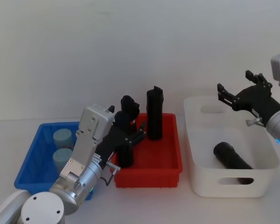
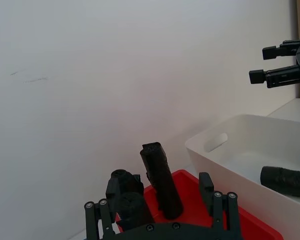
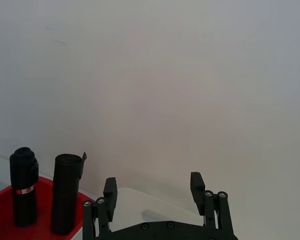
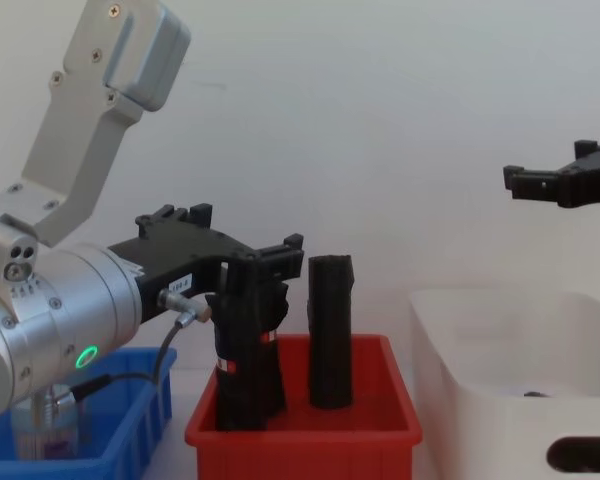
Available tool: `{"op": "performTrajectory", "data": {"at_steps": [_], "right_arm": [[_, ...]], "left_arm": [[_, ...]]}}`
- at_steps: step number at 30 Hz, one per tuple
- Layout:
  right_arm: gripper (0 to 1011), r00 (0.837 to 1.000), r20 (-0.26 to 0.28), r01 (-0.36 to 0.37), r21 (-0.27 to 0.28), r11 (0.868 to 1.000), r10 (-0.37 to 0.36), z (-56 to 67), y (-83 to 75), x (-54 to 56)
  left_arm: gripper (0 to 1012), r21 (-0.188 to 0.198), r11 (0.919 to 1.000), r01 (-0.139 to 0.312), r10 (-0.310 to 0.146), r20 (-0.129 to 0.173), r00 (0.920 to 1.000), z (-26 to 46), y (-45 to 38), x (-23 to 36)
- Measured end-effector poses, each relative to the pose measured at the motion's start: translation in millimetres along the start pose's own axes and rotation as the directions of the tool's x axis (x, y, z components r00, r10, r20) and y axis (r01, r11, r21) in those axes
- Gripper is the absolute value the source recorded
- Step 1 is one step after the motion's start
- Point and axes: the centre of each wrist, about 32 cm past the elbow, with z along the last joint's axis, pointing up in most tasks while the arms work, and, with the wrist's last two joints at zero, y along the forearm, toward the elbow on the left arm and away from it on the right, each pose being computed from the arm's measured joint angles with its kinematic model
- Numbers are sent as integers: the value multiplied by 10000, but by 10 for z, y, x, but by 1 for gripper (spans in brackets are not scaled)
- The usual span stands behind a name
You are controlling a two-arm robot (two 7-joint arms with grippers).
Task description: Pick the cotton swabs from the blue box and place them into the white box.
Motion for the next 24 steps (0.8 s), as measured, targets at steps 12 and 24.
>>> {"op": "performTrajectory", "data": {"at_steps": [12,24], "right_arm": [[1002,9996,-64,286,-130,9995,-287,-69,-33,-22],[1002,9992,-87,395,-185,9990,-396,-96,-47,-29]], "left_arm": [[1000,14,10000,-15,15,26,10000,5,-2,11],[1000,668,9977,98,-116,278,9995,95,-17,264]]}}
